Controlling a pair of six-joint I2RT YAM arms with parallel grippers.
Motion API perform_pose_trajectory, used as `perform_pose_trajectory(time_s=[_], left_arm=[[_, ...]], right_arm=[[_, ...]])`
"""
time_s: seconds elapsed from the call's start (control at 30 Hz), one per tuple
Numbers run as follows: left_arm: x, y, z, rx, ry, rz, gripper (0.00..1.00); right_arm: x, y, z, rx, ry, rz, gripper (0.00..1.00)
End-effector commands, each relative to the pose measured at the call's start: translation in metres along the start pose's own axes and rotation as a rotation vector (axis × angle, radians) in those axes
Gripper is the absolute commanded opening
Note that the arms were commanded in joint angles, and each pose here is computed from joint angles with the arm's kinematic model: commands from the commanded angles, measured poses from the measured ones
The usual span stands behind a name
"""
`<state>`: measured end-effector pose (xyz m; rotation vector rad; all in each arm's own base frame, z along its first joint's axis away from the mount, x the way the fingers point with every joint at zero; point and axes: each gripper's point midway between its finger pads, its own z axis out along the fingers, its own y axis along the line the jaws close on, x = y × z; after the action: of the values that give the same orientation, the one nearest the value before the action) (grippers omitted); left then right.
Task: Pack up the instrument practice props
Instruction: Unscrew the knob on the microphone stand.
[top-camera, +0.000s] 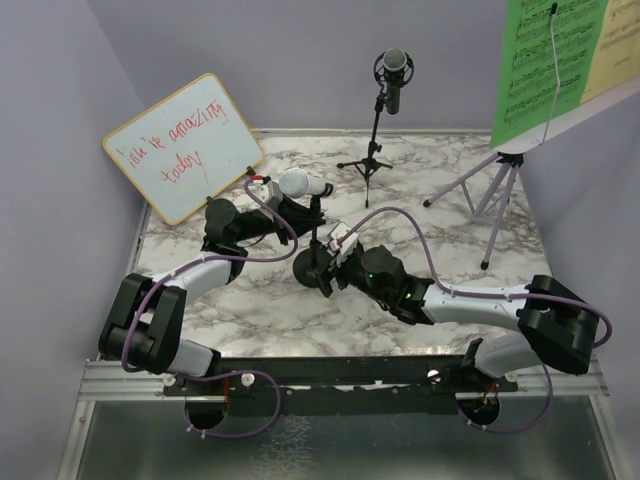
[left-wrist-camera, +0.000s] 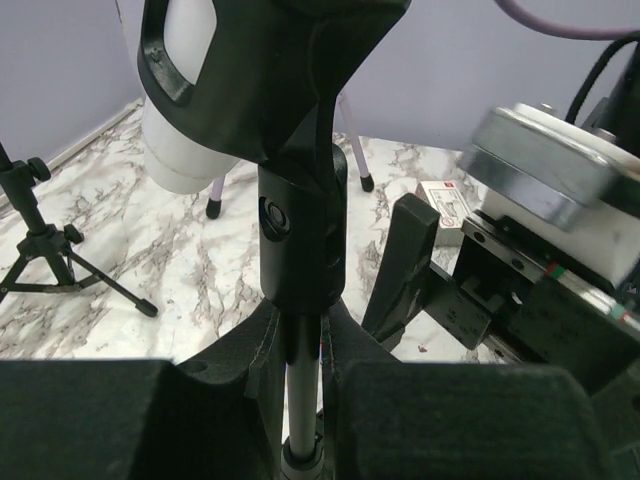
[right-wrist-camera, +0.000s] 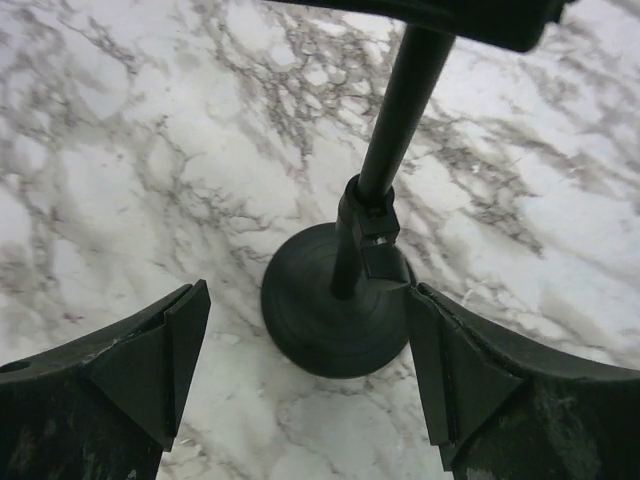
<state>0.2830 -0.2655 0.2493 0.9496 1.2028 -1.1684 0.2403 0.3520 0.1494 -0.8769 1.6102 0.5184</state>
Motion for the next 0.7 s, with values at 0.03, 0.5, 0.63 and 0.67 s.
perform_pose_trajectory(time_s=[0.03,0.5,0.63,0.67], left_arm=[[0.021,-0.018,-0.005,0.053,0.059,-0.095,0.00],[0.021,-0.018,-0.005,0.051,0.060,-0.098,0.00],[0.021,-0.017,-0.005,0.051,0.060,-0.101,0.00],[0.021,-0.017,-0.005,0.052,0.060,-0.100,0.00]], right_arm=[[0.000,0.006,-0.014,-0.074,-0.006,0.389,0.87],[-0.025,-0.021,-0.028,-0.132,-0.175,0.978,0.80],[-0.028,-0.030,-0.021,-0.139,-0.195,1.054,0.78],[-0.027,-0.032,-0.018,-0.147,-0.194,1.067,0.77]])
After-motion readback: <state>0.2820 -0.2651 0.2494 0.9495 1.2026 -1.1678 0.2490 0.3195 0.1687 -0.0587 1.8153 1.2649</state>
